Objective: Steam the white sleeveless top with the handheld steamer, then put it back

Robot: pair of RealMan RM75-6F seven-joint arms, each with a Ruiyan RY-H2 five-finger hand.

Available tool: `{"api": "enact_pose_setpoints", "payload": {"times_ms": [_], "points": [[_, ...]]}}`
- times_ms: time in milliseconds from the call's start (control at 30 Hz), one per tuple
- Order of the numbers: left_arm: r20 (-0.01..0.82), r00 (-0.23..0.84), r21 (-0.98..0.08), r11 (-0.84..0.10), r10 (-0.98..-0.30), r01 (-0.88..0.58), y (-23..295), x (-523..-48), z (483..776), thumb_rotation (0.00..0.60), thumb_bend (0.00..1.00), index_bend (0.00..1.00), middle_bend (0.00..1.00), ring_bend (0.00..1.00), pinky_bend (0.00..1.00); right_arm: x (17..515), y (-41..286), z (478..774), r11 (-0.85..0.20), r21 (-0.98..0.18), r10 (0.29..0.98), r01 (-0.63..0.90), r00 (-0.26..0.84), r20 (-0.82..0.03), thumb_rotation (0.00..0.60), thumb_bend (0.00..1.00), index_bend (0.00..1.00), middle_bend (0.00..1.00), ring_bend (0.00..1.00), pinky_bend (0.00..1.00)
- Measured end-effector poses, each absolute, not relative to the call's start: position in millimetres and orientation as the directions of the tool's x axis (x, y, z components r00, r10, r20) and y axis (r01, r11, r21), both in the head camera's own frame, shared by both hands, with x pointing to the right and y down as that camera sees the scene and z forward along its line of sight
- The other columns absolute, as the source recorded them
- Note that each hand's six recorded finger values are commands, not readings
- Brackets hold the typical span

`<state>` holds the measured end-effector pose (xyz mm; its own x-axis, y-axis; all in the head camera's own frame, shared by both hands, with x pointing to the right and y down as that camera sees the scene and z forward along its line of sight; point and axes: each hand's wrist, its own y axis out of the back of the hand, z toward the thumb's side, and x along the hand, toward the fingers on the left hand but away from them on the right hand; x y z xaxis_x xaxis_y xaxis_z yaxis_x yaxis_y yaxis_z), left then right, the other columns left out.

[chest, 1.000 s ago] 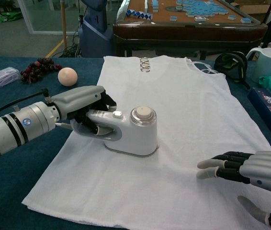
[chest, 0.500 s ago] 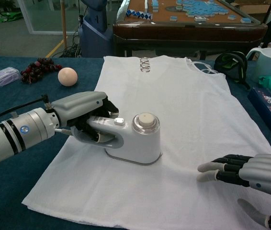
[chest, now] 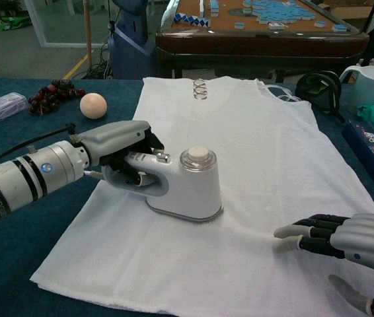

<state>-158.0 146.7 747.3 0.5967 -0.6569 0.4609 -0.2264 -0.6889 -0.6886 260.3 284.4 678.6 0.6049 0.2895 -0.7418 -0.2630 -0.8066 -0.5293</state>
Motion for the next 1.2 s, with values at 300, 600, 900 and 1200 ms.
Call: {"api": "enact_pose_setpoints", "payload": {"times_ms": [300,600,900,1200], "points": [[0.443,0.607,-0.693,-0.681,-0.66,-0.235,150,-160,742,0.6,0.24,0.8,0.96,0.79,0.71,259,284,679,-0.807,-0.527,0.284,-0.266,0.608,-0.742,0.483,0.71,0.0,0.04,0.0,0.0],[0.424,0.631,-0.699,-0.678,-0.649,-0.228,165,-160,737,0.6,0.24,0.8,0.96,0.79,0.71,260,286,678,-0.807,-0.526,0.284,-0.268,0.606,-0.743,0.483,0.71,0.0,0.04,0.0,0.0],[0.407,0.654,-0.715,-0.668,-0.638,-0.207,181,-155,731,0.6,0.24,0.79,0.95,0.79,0.71,260,289,675,-0.805,-0.527,0.277,-0.274,0.611,-0.742,0.483,0.71,0.0,0.04,0.0,0.0],[0.404,0.663,-0.719,-0.667,-0.63,-0.196,185,-142,730,0.6,0.24,0.79,0.95,0.79,0.71,263,291,672,-0.805,-0.529,0.279,-0.269,0.615,-0.738,0.481,0.71,0.0,0.05,0.0,0.0]]}}
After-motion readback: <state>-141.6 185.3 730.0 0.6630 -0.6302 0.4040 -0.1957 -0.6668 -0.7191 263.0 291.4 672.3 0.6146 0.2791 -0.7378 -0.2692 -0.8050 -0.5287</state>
